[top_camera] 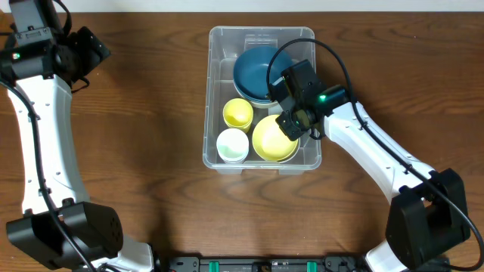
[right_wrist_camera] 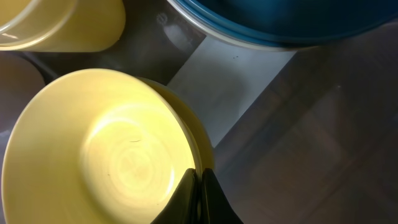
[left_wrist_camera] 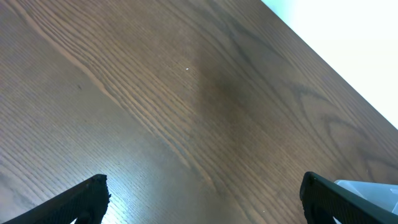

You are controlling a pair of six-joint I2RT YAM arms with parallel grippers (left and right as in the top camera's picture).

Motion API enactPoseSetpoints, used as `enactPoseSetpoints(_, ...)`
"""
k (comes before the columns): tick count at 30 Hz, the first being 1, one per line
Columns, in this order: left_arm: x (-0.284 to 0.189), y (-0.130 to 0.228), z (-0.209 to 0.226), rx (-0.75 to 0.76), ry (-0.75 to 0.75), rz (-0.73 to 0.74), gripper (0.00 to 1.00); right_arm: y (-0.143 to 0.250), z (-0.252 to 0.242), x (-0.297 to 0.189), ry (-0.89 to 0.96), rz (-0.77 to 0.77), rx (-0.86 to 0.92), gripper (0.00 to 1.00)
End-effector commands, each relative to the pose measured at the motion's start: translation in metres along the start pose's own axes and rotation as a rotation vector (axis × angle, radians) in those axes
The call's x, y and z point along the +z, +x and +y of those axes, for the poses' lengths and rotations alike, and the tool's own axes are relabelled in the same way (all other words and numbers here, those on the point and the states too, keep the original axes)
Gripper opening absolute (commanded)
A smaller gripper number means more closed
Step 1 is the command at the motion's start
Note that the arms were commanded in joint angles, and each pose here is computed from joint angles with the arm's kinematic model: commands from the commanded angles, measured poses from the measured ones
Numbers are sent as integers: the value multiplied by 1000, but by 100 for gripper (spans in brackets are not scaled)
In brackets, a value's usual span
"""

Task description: Pack container

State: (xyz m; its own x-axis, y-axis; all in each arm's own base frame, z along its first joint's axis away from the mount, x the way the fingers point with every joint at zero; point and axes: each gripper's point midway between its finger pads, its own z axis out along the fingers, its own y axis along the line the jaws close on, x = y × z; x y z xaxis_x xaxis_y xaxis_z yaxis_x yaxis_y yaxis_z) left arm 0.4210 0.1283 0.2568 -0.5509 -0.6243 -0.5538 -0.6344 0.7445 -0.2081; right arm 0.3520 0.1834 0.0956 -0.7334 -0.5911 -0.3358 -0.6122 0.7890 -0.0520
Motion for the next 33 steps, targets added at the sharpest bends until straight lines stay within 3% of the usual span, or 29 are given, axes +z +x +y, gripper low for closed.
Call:
enactPoseSetpoints(1,-1,-3,3,6,-11,-10,98,1,9,4,-50,1,3,1)
enactPoseSetpoints(19,-1,-3,3,6,-11,-10,98,6,6,3,-56,19,17,2)
enactPoseSetpoints(20,-1,-3,3,6,-11,-10,98,7,6,3,-56,22,17,9)
enactPoseSetpoints(21,-1,-3,3,6,-11,-10,98,8,6,3,-56,25,18,25)
enactPoseSetpoints(24,-1,-3,3,6,-11,-10,98,7,6,3,-55,22,18,36)
enactPoseSetpoints(33,-1,-3,3,6,-11,-10,98,0,5,-22,-44,-38,16,36)
